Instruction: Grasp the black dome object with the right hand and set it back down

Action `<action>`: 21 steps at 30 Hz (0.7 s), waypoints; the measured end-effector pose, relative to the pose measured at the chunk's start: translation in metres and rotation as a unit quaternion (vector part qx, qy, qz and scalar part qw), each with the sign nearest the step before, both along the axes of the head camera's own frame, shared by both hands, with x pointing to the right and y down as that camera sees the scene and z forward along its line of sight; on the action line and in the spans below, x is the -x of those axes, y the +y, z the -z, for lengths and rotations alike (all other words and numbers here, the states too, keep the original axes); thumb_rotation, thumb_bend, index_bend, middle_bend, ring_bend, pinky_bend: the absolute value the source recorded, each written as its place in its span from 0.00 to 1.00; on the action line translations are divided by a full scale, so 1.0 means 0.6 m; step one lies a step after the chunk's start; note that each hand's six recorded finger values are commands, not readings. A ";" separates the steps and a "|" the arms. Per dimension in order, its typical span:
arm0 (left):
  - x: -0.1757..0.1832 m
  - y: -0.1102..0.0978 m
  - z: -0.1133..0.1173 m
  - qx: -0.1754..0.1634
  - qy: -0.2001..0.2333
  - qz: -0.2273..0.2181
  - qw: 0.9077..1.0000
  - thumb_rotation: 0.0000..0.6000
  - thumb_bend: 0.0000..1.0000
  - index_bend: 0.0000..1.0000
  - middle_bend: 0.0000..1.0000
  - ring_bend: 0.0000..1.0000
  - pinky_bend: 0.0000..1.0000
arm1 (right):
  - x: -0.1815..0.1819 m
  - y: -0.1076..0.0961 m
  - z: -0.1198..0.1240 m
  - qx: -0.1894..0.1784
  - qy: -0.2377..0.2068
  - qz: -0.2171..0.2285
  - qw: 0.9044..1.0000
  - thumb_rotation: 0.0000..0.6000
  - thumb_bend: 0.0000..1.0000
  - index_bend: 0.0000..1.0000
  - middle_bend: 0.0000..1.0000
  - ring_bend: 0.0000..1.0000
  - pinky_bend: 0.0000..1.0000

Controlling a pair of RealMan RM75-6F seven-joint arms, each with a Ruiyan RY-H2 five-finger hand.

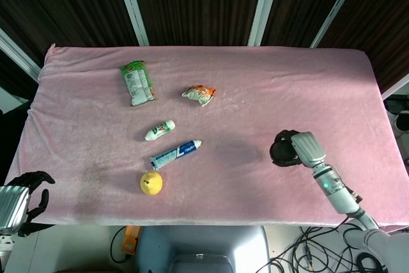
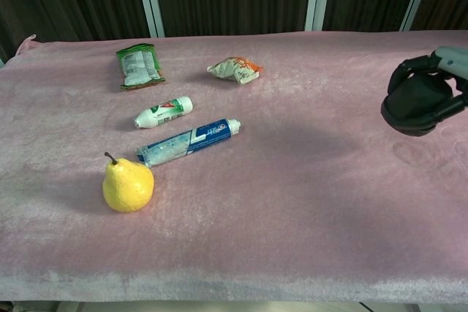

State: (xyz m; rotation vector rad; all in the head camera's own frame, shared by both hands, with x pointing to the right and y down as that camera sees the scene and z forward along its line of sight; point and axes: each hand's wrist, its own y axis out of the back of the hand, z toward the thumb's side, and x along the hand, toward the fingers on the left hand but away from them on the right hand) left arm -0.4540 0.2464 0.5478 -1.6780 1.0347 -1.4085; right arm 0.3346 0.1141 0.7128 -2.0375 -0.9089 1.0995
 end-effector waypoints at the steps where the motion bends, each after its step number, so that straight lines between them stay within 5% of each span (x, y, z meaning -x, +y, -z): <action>1: 0.000 0.000 0.000 0.000 0.000 0.000 1.000 1.00 0.57 0.46 0.40 0.34 0.47 | 0.003 -0.003 0.009 -0.008 -0.023 -0.007 1.000 1.00 0.13 0.86 0.69 0.70 0.85; 7: -0.001 0.000 -0.001 0.001 -0.001 -0.002 1.000 1.00 0.57 0.46 0.40 0.34 0.47 | 0.013 -0.015 0.068 -0.041 -0.182 -0.047 0.981 1.00 0.13 0.86 0.69 0.70 0.85; 11: -0.002 -0.001 -0.002 0.002 0.000 -0.002 1.000 1.00 0.57 0.46 0.40 0.35 0.47 | 0.006 -0.019 0.083 -0.047 -0.213 -0.054 0.974 1.00 0.13 0.86 0.69 0.70 0.85; 14: -0.001 -0.001 -0.001 0.002 -0.001 -0.001 1.000 1.00 0.57 0.46 0.40 0.34 0.47 | -0.005 -0.019 0.072 -0.045 -0.167 -0.046 0.984 1.00 0.13 0.86 0.69 0.70 0.85; 18: -0.001 0.000 -0.002 0.004 -0.001 -0.002 1.000 1.00 0.57 0.46 0.40 0.35 0.47 | -0.025 -0.019 0.049 -0.055 -0.040 -0.018 0.998 1.00 0.13 0.86 0.69 0.70 0.85; 21: -0.002 0.000 -0.002 0.004 -0.001 -0.002 1.000 1.00 0.57 0.46 0.40 0.35 0.47 | -0.038 -0.016 0.031 -0.057 0.062 0.008 0.996 1.00 0.13 0.86 0.69 0.70 0.85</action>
